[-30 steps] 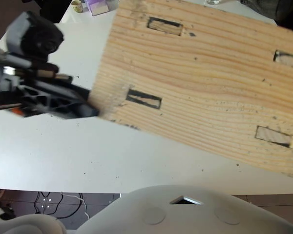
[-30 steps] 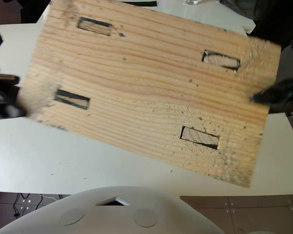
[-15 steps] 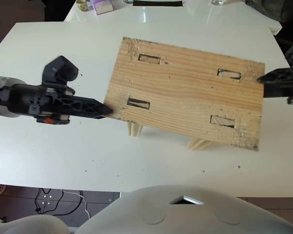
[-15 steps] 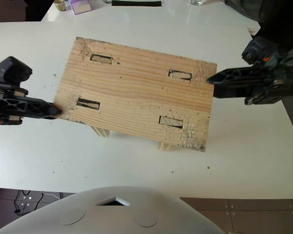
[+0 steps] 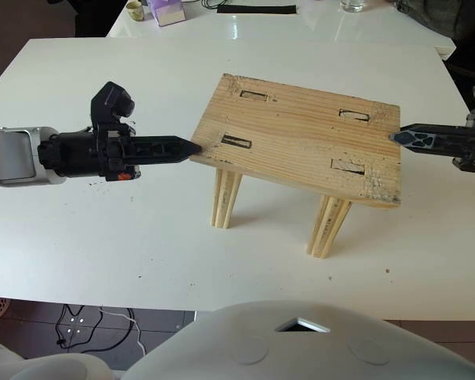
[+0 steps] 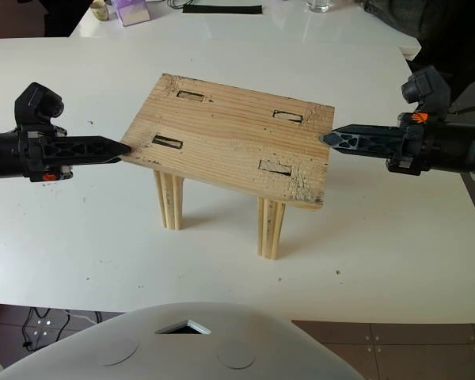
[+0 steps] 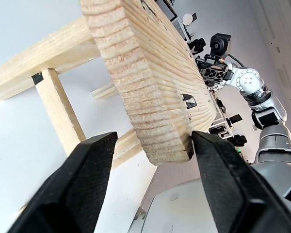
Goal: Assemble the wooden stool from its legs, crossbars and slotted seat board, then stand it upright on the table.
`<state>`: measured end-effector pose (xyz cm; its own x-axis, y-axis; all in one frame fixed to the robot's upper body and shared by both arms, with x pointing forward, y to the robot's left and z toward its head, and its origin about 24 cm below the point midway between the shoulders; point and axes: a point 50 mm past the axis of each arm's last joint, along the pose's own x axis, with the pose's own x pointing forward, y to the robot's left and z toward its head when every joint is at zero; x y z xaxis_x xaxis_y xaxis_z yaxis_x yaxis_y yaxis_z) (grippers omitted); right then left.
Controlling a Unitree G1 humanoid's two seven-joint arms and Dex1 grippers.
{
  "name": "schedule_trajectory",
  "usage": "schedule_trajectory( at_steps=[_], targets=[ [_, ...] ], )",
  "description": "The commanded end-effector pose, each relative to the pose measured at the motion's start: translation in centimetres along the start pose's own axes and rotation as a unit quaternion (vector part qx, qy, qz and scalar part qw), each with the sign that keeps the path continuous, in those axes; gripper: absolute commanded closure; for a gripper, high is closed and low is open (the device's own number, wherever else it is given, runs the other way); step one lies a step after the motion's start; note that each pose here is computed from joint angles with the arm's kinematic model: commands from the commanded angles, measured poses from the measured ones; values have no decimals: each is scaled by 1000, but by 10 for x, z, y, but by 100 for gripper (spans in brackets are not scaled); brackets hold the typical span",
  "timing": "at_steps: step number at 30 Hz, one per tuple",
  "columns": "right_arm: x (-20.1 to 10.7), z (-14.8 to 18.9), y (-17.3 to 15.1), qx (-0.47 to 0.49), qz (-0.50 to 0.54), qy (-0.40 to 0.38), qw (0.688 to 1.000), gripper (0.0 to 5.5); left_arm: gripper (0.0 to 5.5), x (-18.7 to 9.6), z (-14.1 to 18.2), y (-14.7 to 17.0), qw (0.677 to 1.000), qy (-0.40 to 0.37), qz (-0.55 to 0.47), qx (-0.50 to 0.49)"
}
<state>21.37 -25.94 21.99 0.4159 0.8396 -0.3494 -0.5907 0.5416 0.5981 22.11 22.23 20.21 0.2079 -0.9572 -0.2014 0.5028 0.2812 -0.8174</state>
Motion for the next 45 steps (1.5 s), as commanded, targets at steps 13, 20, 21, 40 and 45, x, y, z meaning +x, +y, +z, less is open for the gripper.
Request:
schedule_trajectory(
  at_steps=[13,20,21,40,45],
  targets=[
    [-12,26,7,4,-64,-344,937,240,215,-40,64,-73,939,-218,-57,259],
    [-37,-35,-67,-60,-425,-315,846,240,215,-46,37,63,837,-192,392,330],
    [-35,-49,-78,-84,-471,-288,829,240,215,-43,24,79,821,-169,426,341],
    [104,-126,-136,-190,-535,-235,789,240,215,79,-70,187,772,-202,511,319],
    [116,-154,-131,-154,-519,-265,798,240,215,82,-86,187,754,-256,519,310]
  ],
)
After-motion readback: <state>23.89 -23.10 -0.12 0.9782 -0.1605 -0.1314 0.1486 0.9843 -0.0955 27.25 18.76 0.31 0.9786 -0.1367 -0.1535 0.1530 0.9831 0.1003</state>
